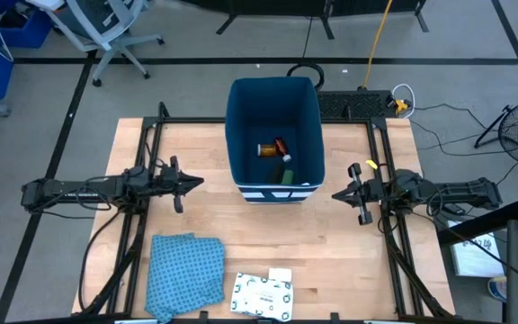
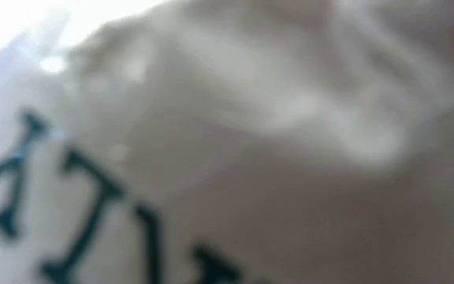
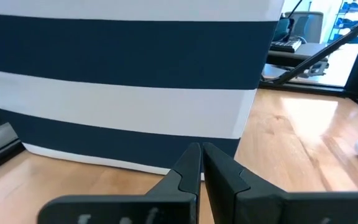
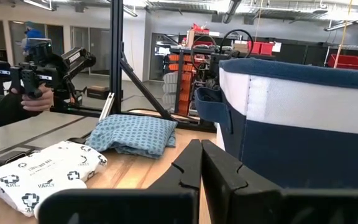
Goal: Pick & place medical supplies in basket/bin
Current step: Put the mailer bag into the basket
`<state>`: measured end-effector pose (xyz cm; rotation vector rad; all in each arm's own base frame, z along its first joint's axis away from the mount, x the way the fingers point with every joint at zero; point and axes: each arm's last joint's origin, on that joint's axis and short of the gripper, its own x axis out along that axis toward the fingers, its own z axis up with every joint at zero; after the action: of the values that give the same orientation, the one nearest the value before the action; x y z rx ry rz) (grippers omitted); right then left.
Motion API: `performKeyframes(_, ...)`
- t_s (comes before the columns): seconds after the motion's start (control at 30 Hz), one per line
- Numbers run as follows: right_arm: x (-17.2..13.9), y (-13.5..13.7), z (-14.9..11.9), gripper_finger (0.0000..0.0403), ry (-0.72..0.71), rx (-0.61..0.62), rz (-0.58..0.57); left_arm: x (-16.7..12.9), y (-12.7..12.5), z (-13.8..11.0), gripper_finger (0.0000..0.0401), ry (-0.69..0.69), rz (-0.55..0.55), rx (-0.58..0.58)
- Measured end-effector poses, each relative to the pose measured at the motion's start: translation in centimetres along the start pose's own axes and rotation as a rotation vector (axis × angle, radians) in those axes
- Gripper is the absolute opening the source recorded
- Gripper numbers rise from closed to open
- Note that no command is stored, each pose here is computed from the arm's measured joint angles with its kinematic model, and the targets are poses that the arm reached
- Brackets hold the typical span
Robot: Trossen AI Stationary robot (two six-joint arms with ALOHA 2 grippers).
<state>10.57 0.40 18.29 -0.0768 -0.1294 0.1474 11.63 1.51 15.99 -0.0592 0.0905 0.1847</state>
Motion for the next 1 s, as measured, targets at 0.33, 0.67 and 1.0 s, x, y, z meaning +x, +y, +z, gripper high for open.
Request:
performKeyframes(0.33, 0.0, 0.0, 0.0, 0.0005, 0.001, -0.001, 0.000, 0.0, -0.2, 0.2, 0.0021, -0.019, -0.062, -0.085)
performKeyframes(0.67, 0.0, 0.0, 0.0, 0.0002, 0.001, -0.032, -0.001, -0.5, -3.1, 3.9, 0.0021, -0.143, -0.223, -0.036)
performKeyframes(1.0, 0.0, 0.0, -0.1, 0.0004, 0.005, -0.031, 0.000, 2.8, -10.3, 7.6, 0.0021, 0.050, -0.173, 0.192)
